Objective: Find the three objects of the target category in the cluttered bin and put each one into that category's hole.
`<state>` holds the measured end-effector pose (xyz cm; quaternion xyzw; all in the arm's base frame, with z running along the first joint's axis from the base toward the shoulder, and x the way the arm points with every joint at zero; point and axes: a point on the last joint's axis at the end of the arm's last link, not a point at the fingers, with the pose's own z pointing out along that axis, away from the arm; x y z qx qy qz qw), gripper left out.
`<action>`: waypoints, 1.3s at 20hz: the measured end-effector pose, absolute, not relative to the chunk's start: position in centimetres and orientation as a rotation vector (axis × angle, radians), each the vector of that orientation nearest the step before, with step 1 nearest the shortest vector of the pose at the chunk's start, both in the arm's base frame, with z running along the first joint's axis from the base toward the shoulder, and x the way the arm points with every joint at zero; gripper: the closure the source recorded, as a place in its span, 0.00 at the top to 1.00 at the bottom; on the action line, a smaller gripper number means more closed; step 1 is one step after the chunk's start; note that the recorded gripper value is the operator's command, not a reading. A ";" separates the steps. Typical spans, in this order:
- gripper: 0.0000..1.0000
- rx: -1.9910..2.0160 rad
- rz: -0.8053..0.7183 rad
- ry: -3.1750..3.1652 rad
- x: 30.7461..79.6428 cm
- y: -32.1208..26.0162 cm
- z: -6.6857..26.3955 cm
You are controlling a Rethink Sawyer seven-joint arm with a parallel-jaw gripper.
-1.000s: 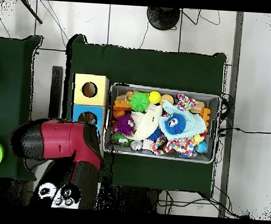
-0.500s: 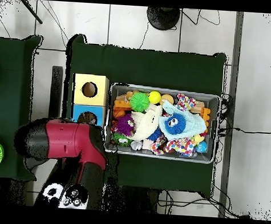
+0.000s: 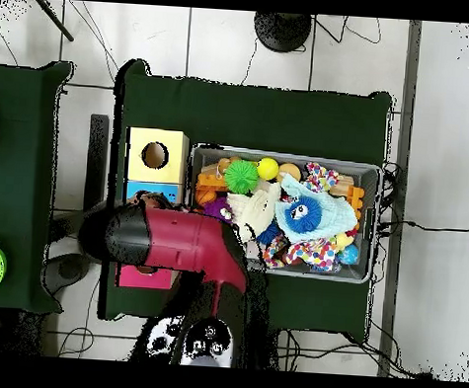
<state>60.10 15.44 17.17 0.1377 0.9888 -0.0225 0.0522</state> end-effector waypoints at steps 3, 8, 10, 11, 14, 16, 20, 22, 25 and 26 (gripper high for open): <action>1.00 0.464 -0.052 2.985 60.5 13.6 16.6; 1.00 0.512 -0.027 2.974 60.5 11.8 15.7; 1.00 0.518 -0.017 2.978 60.4 11.7 15.4; 1.00 0.518 -0.006 2.985 60.3 11.9 15.2; 1.00 0.512 0.007 2.995 60.1 12.3 15.0; 1.00 0.506 0.018 3.002 60.0 12.7 14.8; 1.00 0.492 0.066 3.009 59.9 13.7 14.3; 1.00 0.494 0.094 3.000 60.0 13.9 14.1; 1.00 0.517 0.174 2.947 60.4 13.5 13.3; 1.00 0.519 0.177 2.944 60.4 13.5 13.3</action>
